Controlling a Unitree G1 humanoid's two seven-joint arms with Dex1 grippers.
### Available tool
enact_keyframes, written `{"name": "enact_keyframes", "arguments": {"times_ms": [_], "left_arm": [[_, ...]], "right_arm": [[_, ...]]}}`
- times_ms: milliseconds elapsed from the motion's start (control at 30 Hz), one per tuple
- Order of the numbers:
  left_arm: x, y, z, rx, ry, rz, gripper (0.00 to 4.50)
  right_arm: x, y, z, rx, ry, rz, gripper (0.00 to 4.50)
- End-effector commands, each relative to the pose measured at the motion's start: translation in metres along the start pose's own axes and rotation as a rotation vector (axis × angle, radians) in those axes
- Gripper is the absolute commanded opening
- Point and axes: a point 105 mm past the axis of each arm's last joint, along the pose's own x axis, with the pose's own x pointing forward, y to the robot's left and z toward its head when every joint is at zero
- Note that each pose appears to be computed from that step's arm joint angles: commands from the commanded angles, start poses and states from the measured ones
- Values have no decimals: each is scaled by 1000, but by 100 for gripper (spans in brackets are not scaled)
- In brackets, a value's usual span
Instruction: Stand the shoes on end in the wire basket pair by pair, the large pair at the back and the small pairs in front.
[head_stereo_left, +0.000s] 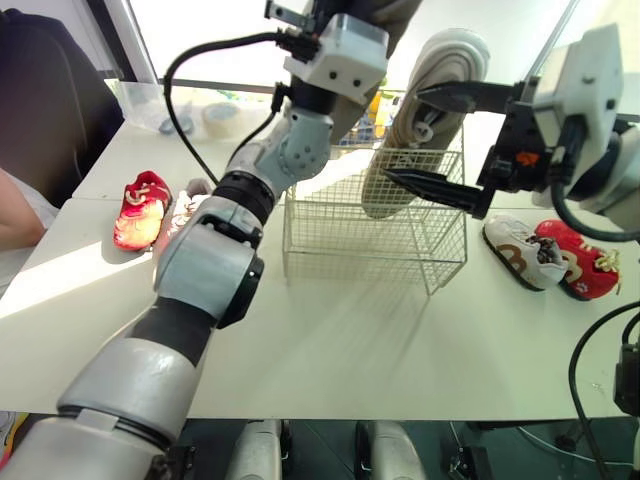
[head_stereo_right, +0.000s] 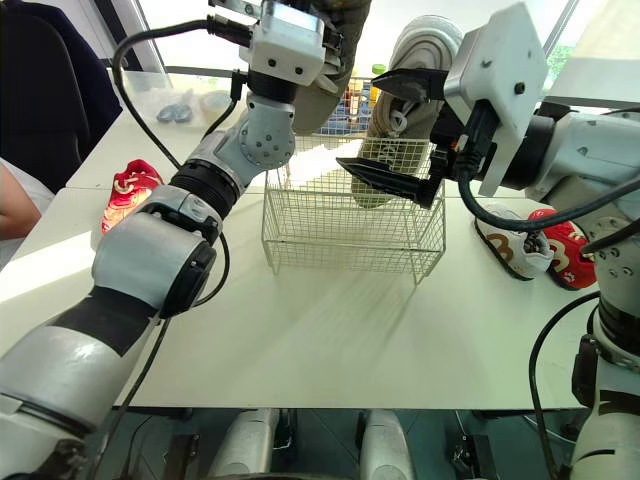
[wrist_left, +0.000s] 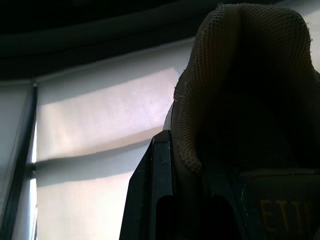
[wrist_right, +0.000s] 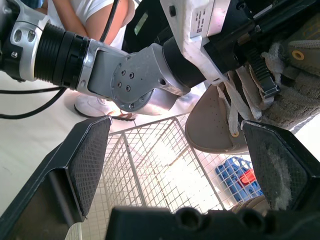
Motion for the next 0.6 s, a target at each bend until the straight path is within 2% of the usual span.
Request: {"name": "enact_keyframes", "arguments": {"times_ms": [33,200,300,600], "left_arm": [[10,5,4,104,-55,2,1],[14,8,8,186,-110,12,1],[13,8,5,184,-92,23,1],[-12,-2,-24,-21,188,63,1]], "right_arm": [[-6,-3,17,-66,-28,-34,450],[-6,-2,18,-70,-22,-37,450],[-7,-2,19,-68,-18,-39,450],[-7,0,18,-59,-7,-43,450]]}}
